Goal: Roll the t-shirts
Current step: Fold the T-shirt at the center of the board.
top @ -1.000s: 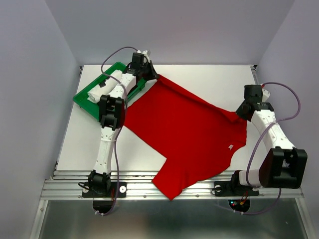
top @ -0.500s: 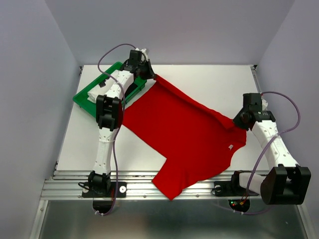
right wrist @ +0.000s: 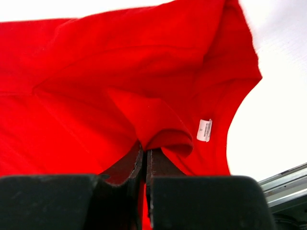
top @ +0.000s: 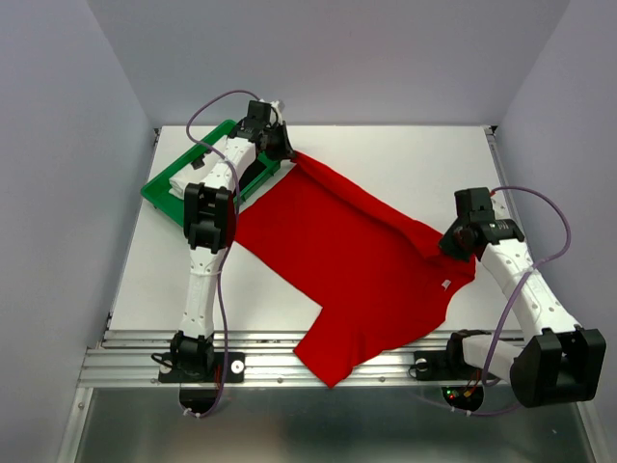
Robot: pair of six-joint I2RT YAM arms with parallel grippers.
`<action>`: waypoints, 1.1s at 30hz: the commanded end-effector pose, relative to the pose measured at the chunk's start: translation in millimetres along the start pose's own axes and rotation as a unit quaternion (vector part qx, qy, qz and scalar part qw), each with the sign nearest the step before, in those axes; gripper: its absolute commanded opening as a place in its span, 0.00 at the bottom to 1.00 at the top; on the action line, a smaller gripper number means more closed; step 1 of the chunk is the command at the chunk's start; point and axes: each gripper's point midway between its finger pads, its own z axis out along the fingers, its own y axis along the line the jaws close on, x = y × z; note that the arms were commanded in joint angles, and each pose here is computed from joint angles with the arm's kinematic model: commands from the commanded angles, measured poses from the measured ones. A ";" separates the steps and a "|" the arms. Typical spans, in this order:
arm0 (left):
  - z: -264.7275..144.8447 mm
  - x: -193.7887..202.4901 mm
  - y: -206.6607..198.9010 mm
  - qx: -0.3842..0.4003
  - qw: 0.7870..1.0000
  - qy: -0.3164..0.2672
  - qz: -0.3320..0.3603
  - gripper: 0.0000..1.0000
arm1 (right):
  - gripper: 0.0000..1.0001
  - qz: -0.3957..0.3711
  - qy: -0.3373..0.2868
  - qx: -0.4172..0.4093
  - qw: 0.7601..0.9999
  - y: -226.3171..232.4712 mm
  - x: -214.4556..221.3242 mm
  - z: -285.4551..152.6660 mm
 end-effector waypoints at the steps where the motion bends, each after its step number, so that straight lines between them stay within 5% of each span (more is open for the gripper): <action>1: -36.8 -32.7 -14.2 0.001 0.999 -0.039 0.026 0.00 | 0.01 0.001 0.003 0.003 1.000 1.2 6.7 -2.8; 33: -68.0 17.2 7.5 -0.052 0.997 0.047 0.023 0.00 | 0.01 -0.023 0.030 -0.026 0.999 -0.5 34.2 -19.1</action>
